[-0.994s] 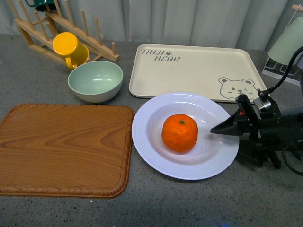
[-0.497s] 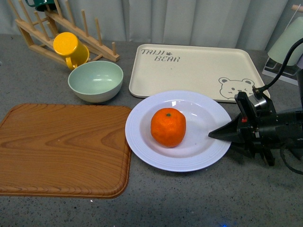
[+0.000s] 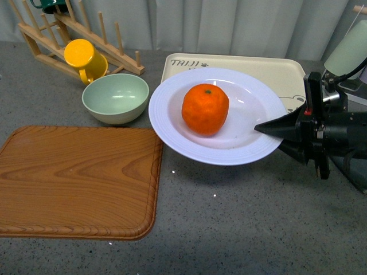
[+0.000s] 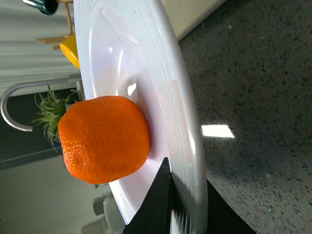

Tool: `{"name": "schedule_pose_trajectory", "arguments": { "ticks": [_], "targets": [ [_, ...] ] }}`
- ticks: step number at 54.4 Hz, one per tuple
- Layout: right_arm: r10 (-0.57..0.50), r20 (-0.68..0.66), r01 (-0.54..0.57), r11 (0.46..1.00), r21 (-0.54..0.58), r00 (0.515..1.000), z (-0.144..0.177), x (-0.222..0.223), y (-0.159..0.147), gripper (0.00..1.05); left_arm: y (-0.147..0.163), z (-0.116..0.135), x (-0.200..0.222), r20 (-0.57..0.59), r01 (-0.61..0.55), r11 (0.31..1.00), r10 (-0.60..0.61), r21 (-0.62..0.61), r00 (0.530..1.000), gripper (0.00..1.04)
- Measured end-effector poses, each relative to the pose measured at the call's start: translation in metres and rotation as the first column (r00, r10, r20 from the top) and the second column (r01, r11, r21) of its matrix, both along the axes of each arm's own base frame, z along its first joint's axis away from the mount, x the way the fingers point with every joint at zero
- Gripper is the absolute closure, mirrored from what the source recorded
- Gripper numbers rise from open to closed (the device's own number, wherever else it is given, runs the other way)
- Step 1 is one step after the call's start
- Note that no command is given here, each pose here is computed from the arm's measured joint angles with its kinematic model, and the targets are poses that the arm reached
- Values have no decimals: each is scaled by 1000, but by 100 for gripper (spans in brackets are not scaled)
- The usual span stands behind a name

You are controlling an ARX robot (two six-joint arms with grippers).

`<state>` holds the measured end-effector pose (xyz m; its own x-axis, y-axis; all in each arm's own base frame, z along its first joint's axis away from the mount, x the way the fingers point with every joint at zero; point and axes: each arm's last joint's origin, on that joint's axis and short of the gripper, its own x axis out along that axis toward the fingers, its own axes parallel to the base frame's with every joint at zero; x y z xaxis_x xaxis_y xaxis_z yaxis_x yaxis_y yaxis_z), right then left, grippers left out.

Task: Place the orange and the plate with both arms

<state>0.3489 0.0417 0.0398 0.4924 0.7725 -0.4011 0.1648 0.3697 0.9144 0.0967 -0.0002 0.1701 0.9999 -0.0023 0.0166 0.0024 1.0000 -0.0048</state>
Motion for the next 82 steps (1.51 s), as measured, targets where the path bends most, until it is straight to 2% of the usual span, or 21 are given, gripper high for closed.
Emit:
{"name": "schedule_pose_trajectory", "arguments": {
  "ticks": [7, 15, 33, 44, 60, 79, 82],
  "targets": [
    [-85, -1, 85, 995, 55, 996, 1, 18, 3, 101, 0, 0, 0, 0, 0, 1000, 0, 0, 1000, 6],
    [-133, -5, 133, 987, 85, 991, -2, 38, 9, 101, 0, 0, 0, 0, 0, 1000, 0, 0, 1000, 6],
    [-242, -21, 243, 963, 120, 970, -12, 79, 43, 101, 0, 0, 0, 0, 0, 1000, 0, 0, 1000, 6],
    [-307, -68, 312, 945, 94, 949, -30, 82, 57, 101, 0, 0, 0, 0, 0, 1000, 0, 0, 1000, 6],
    [-444, -95, 449, 893, 30, 891, -43, 86, 50, 101, 0, 0, 0, 0, 0, 1000, 0, 0, 1000, 6],
    [-451, -102, 452, 892, -13, 887, -44, 89, 47, 101, 0, 0, 0, 0, 0, 1000, 0, 0, 1000, 6],
    [-449, -102, 450, 893, -13, 888, -44, 89, 47, 93, 0, 0, 0, 0, 0, 1000, 0, 0, 1000, 6]
  ]
}}
